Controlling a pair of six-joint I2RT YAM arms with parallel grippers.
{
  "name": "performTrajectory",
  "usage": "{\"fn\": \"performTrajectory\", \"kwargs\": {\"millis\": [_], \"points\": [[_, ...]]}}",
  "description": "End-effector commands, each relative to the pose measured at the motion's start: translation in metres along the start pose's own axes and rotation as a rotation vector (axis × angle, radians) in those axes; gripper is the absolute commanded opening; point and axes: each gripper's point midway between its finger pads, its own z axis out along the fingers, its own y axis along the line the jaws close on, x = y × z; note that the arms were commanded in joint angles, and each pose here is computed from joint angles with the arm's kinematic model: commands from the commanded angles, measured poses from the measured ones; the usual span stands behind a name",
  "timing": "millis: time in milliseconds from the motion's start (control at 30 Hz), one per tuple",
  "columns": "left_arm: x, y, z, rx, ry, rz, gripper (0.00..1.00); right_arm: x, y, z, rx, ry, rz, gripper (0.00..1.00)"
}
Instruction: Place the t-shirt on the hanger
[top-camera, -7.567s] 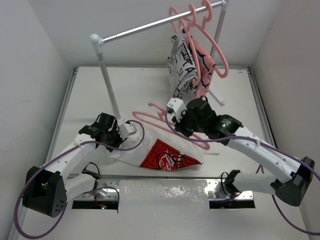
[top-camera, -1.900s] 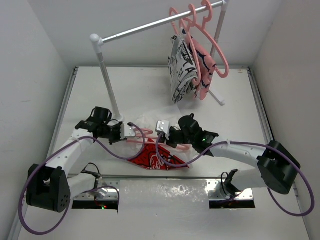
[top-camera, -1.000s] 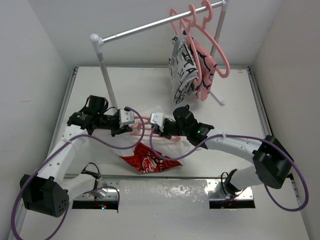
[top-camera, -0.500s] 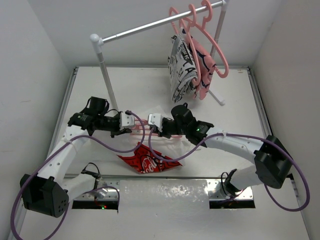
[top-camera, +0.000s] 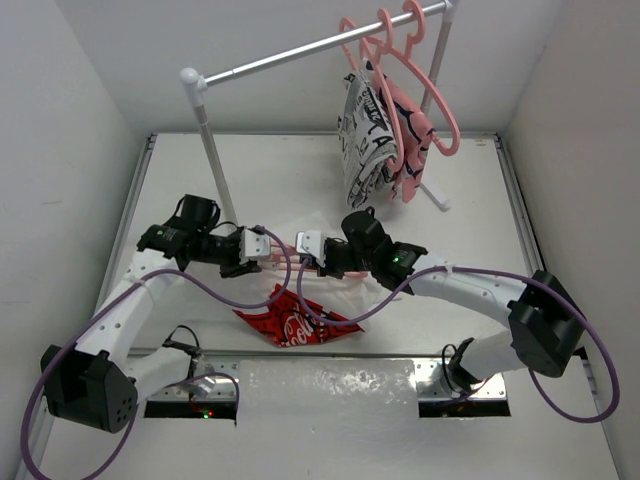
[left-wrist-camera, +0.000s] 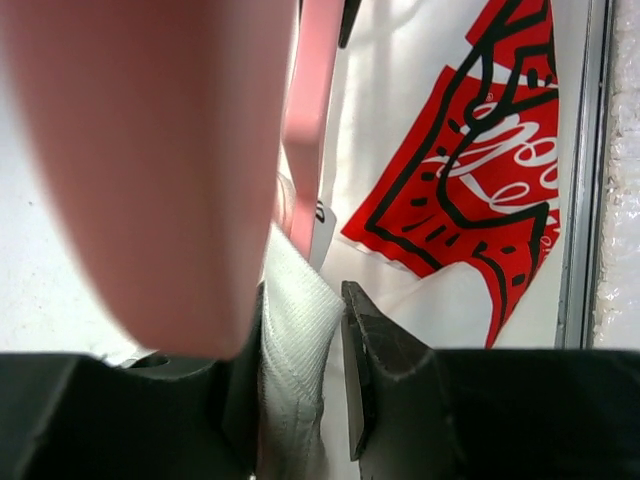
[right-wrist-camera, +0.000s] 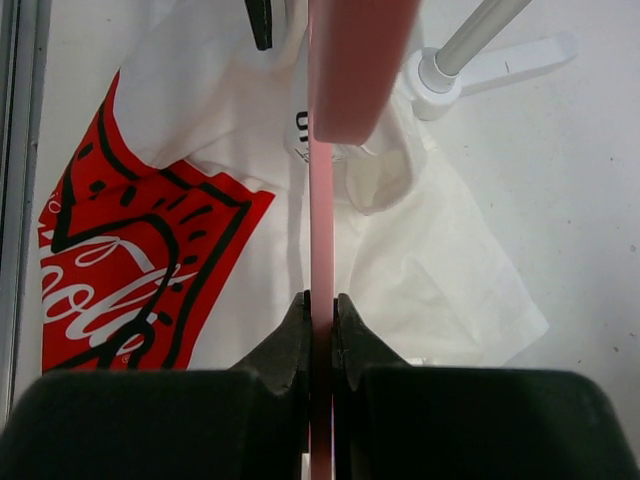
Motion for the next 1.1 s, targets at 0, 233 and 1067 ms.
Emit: {"fn": "performTrajectory", "kwargs": {"millis": [0, 233, 1067], "points": [[0.006, -0.003, -0.001, 0.023, 0.051, 0.009, 0.3, -0.076, -0.028, -0.013, 0.071, -0.21, -0.124, 0.0], [0.0, 0.03, -0.011, -0.111, 0.039, -0.101, 0.39, -0.066, -0.016, -0.013, 0.045, -0.21, -0.096, 0.0], [-0.006, 0.018, -0.052, -0.113, 0.126, 0.031, 1.0, -0.018, 0.008, -0.004, 0.022, -0.205, 0.022, 0.0]]}}
